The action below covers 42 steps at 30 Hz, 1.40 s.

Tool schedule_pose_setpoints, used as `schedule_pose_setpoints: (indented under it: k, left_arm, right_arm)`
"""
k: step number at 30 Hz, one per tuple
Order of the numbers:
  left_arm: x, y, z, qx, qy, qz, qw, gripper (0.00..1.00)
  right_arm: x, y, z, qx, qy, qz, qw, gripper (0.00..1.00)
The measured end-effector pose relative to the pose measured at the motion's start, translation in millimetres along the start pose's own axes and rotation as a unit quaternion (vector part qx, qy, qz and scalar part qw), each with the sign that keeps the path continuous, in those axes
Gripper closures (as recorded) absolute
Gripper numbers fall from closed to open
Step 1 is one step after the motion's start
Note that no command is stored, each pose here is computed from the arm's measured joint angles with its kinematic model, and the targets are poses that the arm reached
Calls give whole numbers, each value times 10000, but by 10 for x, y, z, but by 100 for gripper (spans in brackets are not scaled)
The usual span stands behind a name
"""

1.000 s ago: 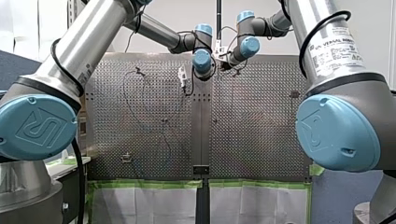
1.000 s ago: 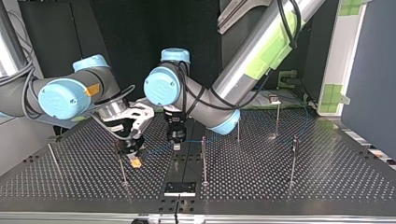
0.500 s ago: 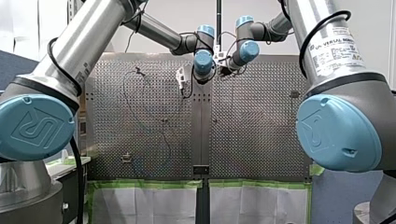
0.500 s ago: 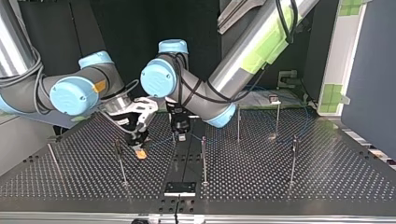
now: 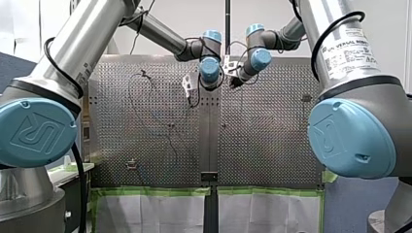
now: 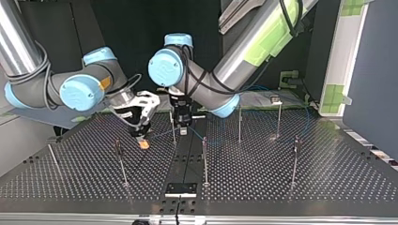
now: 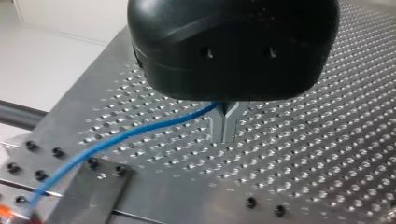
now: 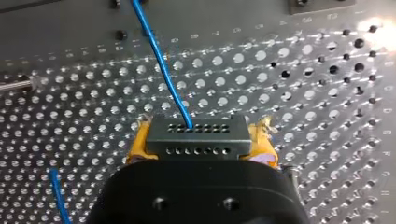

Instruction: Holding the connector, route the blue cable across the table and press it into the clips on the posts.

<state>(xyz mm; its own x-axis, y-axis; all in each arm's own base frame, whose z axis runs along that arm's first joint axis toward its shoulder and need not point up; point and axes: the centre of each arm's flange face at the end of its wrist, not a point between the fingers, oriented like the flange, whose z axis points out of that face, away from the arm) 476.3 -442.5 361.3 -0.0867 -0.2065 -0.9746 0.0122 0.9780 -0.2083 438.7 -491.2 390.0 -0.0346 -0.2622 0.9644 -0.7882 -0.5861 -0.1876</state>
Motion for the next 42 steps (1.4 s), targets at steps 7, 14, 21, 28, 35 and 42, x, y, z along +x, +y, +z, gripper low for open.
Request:
schedule_pose_setpoints:
  k: [7,14,21,28,35,42]
  left_arm:
    - [292,54,24,234,115,2,9997,100]
    - [878,70,14,488,418,72,9979,100]
    - [1473,182,-28,547,685,115,9961,100]
    - [1693,282,-93,642,744,96,9951,100]
    - [1869,394,-136,829,824,5,9932,100]
    - [2054,562,-169,987,905,-92,9909,100]
  right_arm:
    - [-171,47,-17,-48,-148,17,9999,100]
    - [-406,94,-23,-69,-211,33,9997,100]
    - [-680,158,-58,-107,-344,-111,9993,100]
    - [-927,249,-98,-161,-446,-140,9988,100]
    - [-1246,348,-102,-213,-539,-109,9983,100]
    - [-1802,467,-122,-289,-999,-14,9946,100]
